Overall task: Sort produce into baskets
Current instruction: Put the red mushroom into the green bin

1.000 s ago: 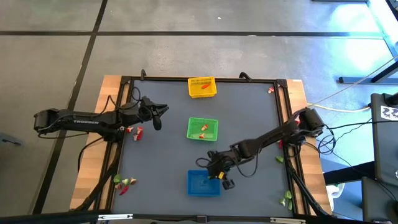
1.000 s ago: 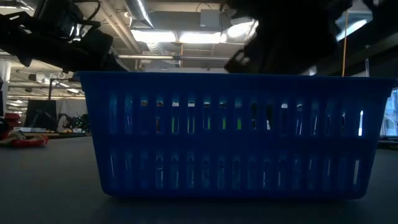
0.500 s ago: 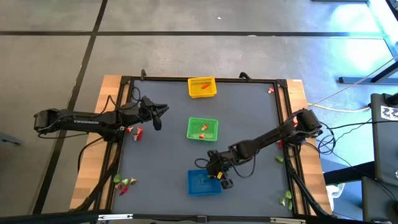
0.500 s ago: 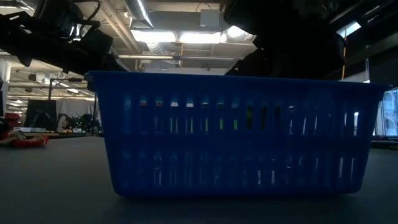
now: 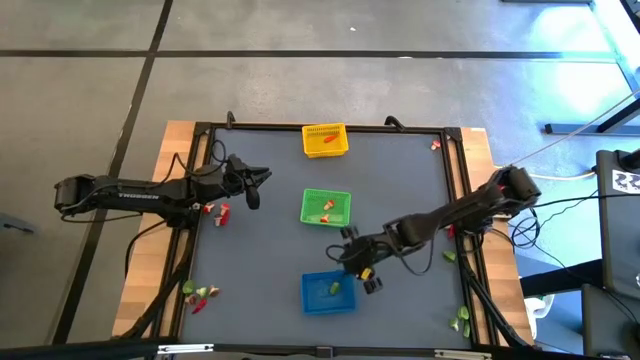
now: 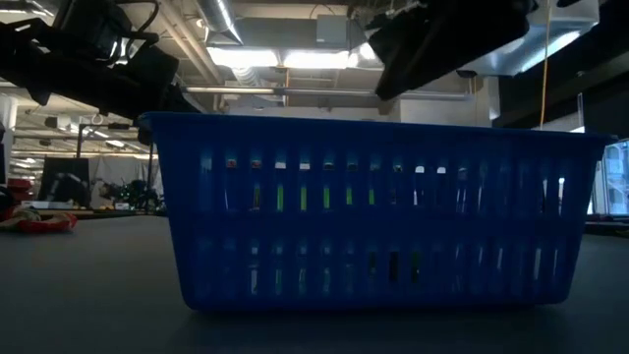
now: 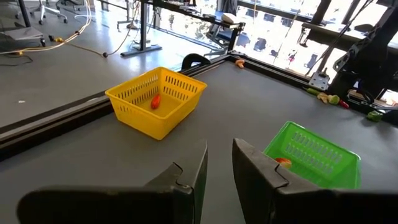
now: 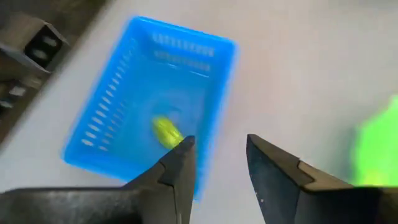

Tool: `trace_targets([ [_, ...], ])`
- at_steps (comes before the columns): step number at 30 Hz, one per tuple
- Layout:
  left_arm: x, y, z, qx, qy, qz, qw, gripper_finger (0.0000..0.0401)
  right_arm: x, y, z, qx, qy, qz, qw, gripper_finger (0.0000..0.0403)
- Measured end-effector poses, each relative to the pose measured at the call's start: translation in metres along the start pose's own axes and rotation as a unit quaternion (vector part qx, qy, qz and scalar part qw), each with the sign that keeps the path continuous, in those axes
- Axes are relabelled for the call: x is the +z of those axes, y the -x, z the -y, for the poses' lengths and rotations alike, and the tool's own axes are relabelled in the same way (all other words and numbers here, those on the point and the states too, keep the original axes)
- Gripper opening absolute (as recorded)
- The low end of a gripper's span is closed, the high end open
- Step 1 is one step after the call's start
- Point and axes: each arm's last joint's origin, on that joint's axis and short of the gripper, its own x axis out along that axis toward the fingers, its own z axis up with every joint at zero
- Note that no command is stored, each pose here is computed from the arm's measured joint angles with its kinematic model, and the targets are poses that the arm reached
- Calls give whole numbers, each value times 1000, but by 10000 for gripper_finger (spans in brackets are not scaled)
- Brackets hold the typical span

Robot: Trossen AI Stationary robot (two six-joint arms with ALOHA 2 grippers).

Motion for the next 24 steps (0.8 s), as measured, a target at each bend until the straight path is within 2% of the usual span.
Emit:
trace_targets([
  [4,0,0,0,0,0,0,1000,72,-5,25,12,-49,-9,-33,998,140],
  [12,0,0,0,0,4,1,1000,72,-27,61,44,-94,-50,-129,986,140],
  [18,0,0,0,0,15,1,1000,72,-48,82,74,-116,-93,-206,967,140],
  [24,0,0,0,0,15,1,1000,72,-74,99,109,-142,-134,-286,938,140],
])
